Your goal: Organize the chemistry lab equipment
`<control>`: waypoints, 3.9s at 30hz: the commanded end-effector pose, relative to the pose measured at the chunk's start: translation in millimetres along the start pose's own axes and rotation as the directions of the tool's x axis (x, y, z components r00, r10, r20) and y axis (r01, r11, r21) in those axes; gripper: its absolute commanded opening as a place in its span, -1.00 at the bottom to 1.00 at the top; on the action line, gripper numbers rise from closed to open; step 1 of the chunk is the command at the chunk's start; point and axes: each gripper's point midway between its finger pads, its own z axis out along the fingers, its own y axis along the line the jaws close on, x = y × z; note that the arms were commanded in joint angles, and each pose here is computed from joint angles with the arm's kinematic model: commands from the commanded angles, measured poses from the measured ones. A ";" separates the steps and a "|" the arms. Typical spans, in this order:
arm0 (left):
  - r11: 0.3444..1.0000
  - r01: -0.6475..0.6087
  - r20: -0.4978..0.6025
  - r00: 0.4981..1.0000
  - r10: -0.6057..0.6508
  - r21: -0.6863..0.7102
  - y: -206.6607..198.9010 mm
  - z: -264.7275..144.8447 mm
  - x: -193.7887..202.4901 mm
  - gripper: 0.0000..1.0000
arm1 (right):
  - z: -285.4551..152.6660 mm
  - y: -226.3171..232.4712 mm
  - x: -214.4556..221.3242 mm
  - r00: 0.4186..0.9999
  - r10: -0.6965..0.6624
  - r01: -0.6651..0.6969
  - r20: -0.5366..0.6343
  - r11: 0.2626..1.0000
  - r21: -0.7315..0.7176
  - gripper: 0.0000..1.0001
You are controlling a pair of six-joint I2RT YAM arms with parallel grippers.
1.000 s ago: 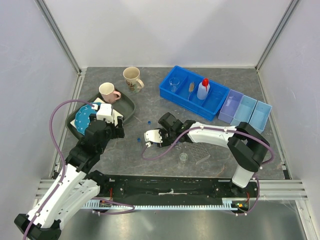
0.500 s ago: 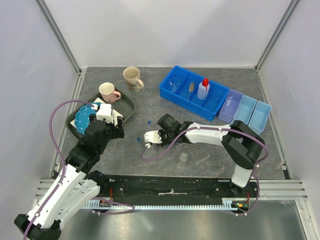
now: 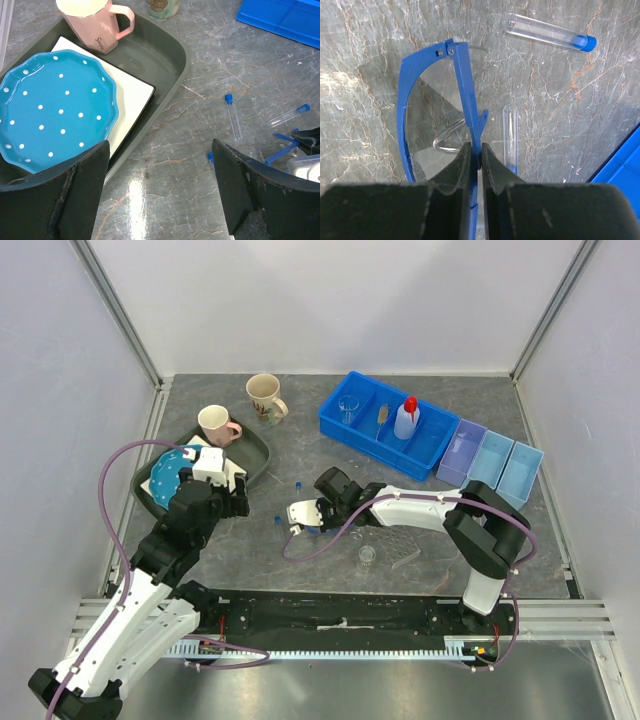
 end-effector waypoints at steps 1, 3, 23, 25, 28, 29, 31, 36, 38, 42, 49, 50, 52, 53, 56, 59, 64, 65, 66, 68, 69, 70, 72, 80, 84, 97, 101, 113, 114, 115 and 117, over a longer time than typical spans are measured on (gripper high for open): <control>0.999 0.039 0.068 0.997 -0.039 0.006 -0.6 -4.1 -22.1 0.78 | -13.8 -8.3 -16.5 0.999 -0.003 0.002 0.053 1.000 0.012 -0.88; 0.999 0.039 0.069 0.997 -0.039 0.007 -0.6 -4.1 -22.5 0.78 | -18.8 -10.8 -22.1 0.997 0.006 -0.006 0.071 1.000 0.012 -0.94; 0.999 0.038 0.074 0.996 -0.039 0.023 -2.9 -5.3 -23.6 0.77 | -133.9 -109.2 -27.3 0.778 0.475 -0.490 0.411 0.869 -0.075 -1.00; 0.999 0.039 0.078 0.996 -0.041 0.025 -3.1 -5.8 -24.5 0.77 | -151.7 -124.2 -1.8 0.696 0.566 -0.606 0.442 0.793 -0.060 -1.00; 0.999 0.039 0.078 0.996 -0.041 0.030 -3.9 -5.9 -24.4 0.77 | -176.7 -137.3 29.2 0.550 0.662 -0.743 0.509 0.666 -0.064 -1.00; 0.999 0.038 0.076 0.996 -0.040 0.032 -4.5 -5.6 -24.1 0.77 | -186.8 -147.1 47.9 0.506 0.676 -0.785 0.535 0.619 -0.040 -1.00; 0.999 0.038 0.076 0.996 -0.041 0.039 -5.6 -5.7 -23.9 0.77 | -196.2 -145.4 61.3 0.396 0.736 -0.853 0.549 0.516 -0.076 -1.00; 0.998 0.037 0.080 0.996 -0.041 0.045 -6.4 -6.7 -24.6 0.77 | -220.6 -162.4 126.3 0.098 0.780 -0.975 0.618 0.200 -0.098 -1.00; 0.998 0.040 0.082 0.996 -0.043 0.047 -6.5 -7.5 -25.4 0.77 | -223.3 -166.8 147.8 -0.049 0.769 -0.989 0.637 0.054 -0.141 -1.00; 0.998 0.041 0.085 0.995 -0.045 0.048 -6.5 -7.8 -26.1 0.77 | -216.4 -167.0 202.3 -0.305 0.707 -0.952 0.638 -0.247 -0.181 -1.00; 0.998 0.038 0.082 0.996 -0.042 0.052 -7.4 -7.0 -25.1 0.77 | -191.6 -155.0 254.5 -0.482 0.595 -0.838 0.643 -0.528 -0.140 -1.00; 0.998 0.038 0.083 0.996 -0.042 0.052 -7.5 -7.0 -25.5 0.77 | -188.5 -154.3 262.3 -0.490 0.586 -0.824 0.645 -0.552 -0.124 -1.00; 0.998 0.037 0.079 0.996 -0.041 0.053 -8.0 -6.1 -24.7 0.77 | -182.5 -153.1 266.0 -0.512 0.582 -0.808 0.632 -0.575 -0.126 -1.00; 0.998 0.034 0.076 0.996 -0.038 0.054 -8.3 -5.6 -23.7 0.77 | -177.2 -153.5 269.0 -0.522 0.583 -0.801 0.622 -0.586 -0.123 -1.00; 0.998 0.033 0.073 0.997 -0.037 0.053 -8.3 -5.3 -23.5 0.77 | -166.8 -152.0 279.8 -0.544 0.574 -0.775 0.612 -0.623 -0.104 -1.00; 0.998 0.033 0.071 0.997 -0.036 0.053 -8.5 -4.7 -23.3 0.77 | -161.2 -155.1 288.3 -0.549 0.568 -0.764 0.614 -0.639 -0.092 -1.00; 0.998 0.032 0.073 0.997 -0.036 0.052 -8.1 -5.0 -23.6 0.77 | -150.6 -159.9 296.7 -0.568 0.561 -0.747 0.602 -0.658 -0.092 -1.00; 0.998 0.031 0.072 0.997 -0.035 0.051 -8.1 -5.0 -23.2 0.77 | -148.4 -162.5 297.4 -0.575 0.558 -0.743 0.599 -0.662 -0.097 -1.00; 0.998 0.032 0.073 0.997 -0.036 0.052 -8.1 -5.0 -23.6 0.77 | -147.8 -163.9 298.1 -0.578 0.555 -0.741 0.599 -0.664 -0.100 -1.00; 0.998 0.032 0.074 0.997 -0.036 0.049 -7.6 -4.9 -23.6 0.77 | -145.3 -164.5 302.4 -0.582 0.549 -0.733 0.600 -0.674 -0.095 -0.99; 0.998 0.032 0.072 0.997 -0.035 0.048 -7.6 -5.0 -23.3 0.77 | -143.8 -164.0 302.5 -0.584 0.549 -0.731 0.598 -0.676 -0.094 -0.97; 0.998 0.032 0.074 0.997 -0.036 0.047 -7.3 -5.0 -23.3 0.77 | -142.8 -163.4 303.5 -0.586 0.547 -0.728 0.598 -0.679 -0.092 -0.95; 0.998 0.031 0.072 0.997 -0.035 0.048 -7.7 -5.0 -23.3 0.77 | -139.6 -156.8 303.1 -0.598 0.553 -0.718 0.580 -0.691 -0.082 -0.93; 0.998 0.033 0.075 0.997 -0.036 0.047 -7.1 -5.6 -23.5 0.77 | -139.4 -154.7 304.5 -0.600 0.551 -0.714 0.580 -0.696 -0.076 -0.80; 0.998 0.034 0.078 0.996 -0.037 0.048 -6.9 -6.2 -24.0 0.77 | -140.8 -155.8 302.7 -0.601 0.550 -0.714 0.580 -0.695 -0.080 -0.77; 0.998 0.034 0.081 0.996 -0.038 0.048 -6.9 -6.4 -24.6 0.77 | -146.4 -161.9 299.7 -0.598 0.549 -0.720 0.585 -0.688 -0.091 -0.50; 0.998 0.034 0.079 0.996 -0.038 0.048 -6.8 -6.4 -24.3 0.77 | -149.1 -163.6 297.8 -0.592 0.553 -0.728 0.586 -0.678 -0.096 -0.48; 0.998 0.032 0.073 0.997 -0.036 0.055 -8.5 -5.4 -23.0 0.77 | -175.1 -178.0 278.3 -0.541 0.570 -0.786 0.618 -0.604 -0.132 -0.25; 0.998 0.033 0.077 0.996 -0.037 0.057 -8.7 -6.0 -23.9 0.77 | -175.8 -177.3 277.4 -0.541 0.572 -0.788 0.617 -0.600 -0.135 -0.25; 0.998 0.033 0.078 0.996 -0.038 0.059 -9.1 -5.6 -24.4 0.77 | -179.3 -178.1 274.4 -0.533 0.572 -0.795 0.623 -0.591 -0.137 -0.24; 0.998 0.033 0.076 0.996 -0.037 0.058 -8.9 -6.0 -23.9 0.77 | -185.1 -179.2 270.1 -0.507 0.586 -0.816 0.633 -0.562 -0.133 -0.24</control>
